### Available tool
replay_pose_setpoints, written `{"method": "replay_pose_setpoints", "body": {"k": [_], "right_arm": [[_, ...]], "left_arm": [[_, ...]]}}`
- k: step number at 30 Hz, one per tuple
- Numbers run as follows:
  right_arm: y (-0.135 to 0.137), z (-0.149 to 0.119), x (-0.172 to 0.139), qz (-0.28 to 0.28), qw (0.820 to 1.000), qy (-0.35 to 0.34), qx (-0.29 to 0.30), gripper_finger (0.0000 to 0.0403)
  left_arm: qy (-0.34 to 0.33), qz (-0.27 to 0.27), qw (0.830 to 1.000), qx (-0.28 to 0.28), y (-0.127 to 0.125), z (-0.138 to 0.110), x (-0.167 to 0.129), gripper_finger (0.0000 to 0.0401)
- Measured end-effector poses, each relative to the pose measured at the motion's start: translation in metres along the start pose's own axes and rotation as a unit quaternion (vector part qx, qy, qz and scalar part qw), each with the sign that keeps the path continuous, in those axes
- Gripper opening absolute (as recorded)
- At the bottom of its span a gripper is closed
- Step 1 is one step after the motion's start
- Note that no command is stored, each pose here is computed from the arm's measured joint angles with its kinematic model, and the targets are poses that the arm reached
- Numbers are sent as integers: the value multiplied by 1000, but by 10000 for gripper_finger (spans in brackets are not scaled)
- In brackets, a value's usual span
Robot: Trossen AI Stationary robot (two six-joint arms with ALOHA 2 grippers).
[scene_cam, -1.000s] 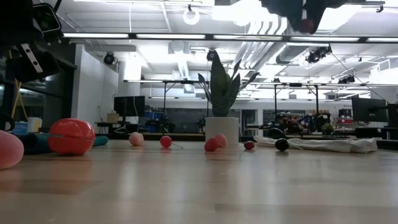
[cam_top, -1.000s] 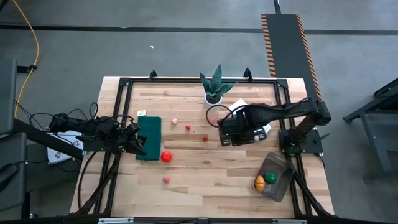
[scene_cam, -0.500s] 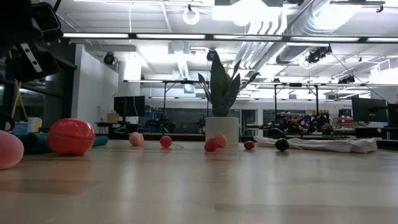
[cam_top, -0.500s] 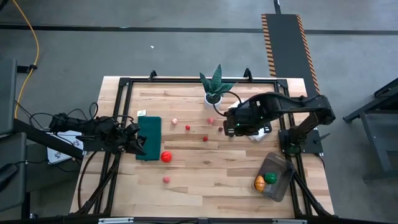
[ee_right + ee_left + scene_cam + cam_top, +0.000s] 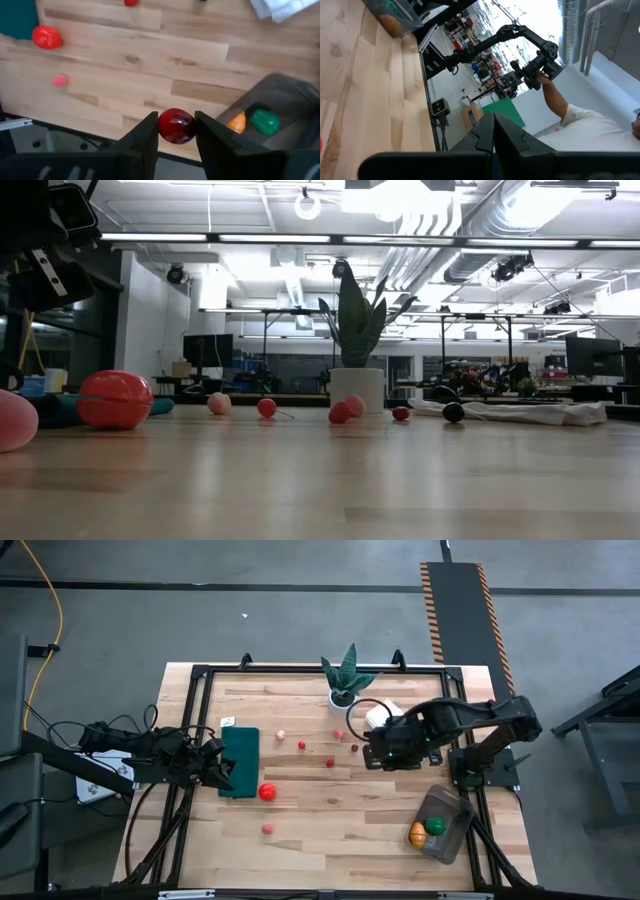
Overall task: Pick and placing Produce into tupperware
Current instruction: Put the bottom red cherry into the black bin
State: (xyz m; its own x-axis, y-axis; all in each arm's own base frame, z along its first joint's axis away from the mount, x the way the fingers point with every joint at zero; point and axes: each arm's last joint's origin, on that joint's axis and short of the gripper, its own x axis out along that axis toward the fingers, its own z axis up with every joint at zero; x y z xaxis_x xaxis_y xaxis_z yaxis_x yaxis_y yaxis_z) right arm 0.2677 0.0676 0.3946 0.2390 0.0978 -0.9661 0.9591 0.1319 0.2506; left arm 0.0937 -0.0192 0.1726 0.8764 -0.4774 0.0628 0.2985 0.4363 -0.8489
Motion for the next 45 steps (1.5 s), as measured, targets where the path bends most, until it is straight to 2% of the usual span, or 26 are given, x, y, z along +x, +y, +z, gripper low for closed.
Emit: {"method": "replay_pose_setpoints", "body": {"k": [9, 26, 32, 45], "right_arm": [[-6, -34, 1, -3, 1000, 6, 23, 107], [-29, -99, -1, -8, 994, 17, 103, 107], [-37, -113, 0, -16, 994, 21, 102, 107], [-57, -125, 31, -88, 994, 3, 70, 107]], "left_arm": [[0, 0, 1000, 0, 0, 0, 0, 1], [0, 0, 1000, 3, 0, 0, 0, 1], [0, 0, 1000, 9, 0, 0, 0, 1], [0, 0, 1000, 8, 0, 0, 0, 1]]}}
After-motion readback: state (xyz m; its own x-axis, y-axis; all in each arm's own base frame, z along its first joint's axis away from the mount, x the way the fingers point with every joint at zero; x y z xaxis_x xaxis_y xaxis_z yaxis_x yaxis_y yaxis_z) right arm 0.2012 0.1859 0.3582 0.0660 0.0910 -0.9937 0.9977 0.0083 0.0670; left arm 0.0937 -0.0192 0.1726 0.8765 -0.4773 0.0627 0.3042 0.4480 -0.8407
